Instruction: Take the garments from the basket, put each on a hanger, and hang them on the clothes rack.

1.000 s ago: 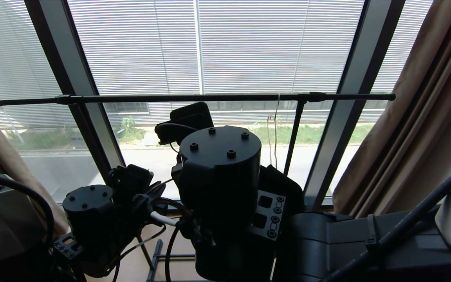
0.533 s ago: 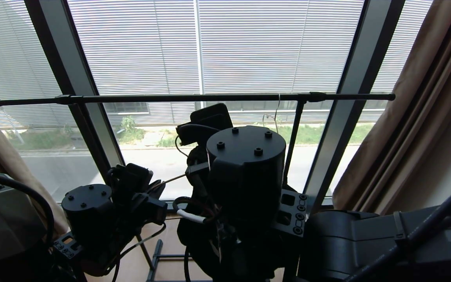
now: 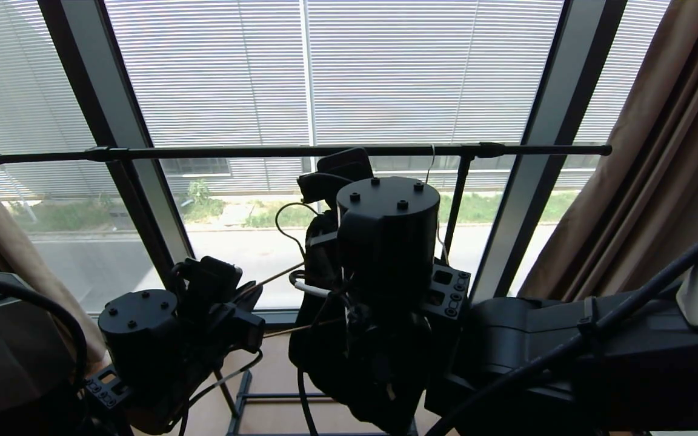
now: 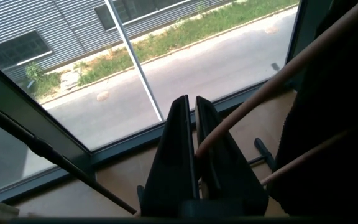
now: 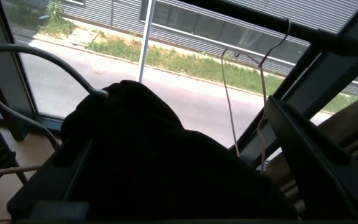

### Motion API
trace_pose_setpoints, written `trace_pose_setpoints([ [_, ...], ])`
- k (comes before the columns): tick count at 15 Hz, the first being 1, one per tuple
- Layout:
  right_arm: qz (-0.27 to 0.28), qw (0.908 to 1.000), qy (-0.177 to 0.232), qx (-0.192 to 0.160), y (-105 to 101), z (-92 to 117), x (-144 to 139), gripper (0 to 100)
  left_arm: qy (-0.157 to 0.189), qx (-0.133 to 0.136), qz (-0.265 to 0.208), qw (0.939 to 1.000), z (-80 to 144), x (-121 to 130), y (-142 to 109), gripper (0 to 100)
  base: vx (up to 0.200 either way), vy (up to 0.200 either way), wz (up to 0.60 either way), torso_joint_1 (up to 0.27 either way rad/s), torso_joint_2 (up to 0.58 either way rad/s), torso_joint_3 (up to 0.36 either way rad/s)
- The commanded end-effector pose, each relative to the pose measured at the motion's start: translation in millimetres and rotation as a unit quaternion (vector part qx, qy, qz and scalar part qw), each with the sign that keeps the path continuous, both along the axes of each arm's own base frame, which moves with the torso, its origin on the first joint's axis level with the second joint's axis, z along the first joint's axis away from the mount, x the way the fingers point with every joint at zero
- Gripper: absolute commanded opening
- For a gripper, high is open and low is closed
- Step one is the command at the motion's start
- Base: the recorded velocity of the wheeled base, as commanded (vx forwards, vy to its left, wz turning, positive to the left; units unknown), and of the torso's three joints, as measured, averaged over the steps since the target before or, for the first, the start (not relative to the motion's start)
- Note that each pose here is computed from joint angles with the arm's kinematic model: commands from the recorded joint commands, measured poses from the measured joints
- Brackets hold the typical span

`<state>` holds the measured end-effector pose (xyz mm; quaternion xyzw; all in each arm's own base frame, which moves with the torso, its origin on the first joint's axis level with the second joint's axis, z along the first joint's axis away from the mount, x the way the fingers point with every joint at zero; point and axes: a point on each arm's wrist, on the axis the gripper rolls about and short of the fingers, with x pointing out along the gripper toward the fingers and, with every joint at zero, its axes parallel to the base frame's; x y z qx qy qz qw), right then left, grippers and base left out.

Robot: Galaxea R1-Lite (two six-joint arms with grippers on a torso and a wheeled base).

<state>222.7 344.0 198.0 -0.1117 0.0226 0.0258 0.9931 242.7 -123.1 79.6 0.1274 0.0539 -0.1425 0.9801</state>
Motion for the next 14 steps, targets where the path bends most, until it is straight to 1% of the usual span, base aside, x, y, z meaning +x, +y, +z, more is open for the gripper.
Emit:
trace_pose_setpoints([
  [1,-0.005,1.0,0.002,-0.004,10,-11,11,100,0.005,0.003,-0.012,0.9999,-2,-5,-5,0,0.0,0.0,0.0,0.0,0.0,0.0],
  [4,-0.005,1.0,0.002,-0.005,18,-16,16,100,0.009,0.005,-0.02,0.9997,-4,-8,-8,0,0.0,0.0,0.0,0.0,0.0,0.0],
  [6,-0.005,0.9999,0.004,-0.008,19,-20,16,100,0.008,0.005,-0.02,0.9998,-3,-7,-8,0,0.0,0.0,0.0,0.0,0.0,0.0],
  [12,-0.005,0.9998,0.009,-0.016,14,-22,13,100,-0.003,-0.008,0.001,1.0,1,3,-2,0,0.0,0.0,0.0,0.0,0.0,0.0],
  [14,-0.005,0.9999,0.006,-0.011,12,-18,12,100,-0.001,-0.007,0.012,0.9999,-1,7,3,0,0.0,0.0,0.0,0.0,0.0,0.0],
])
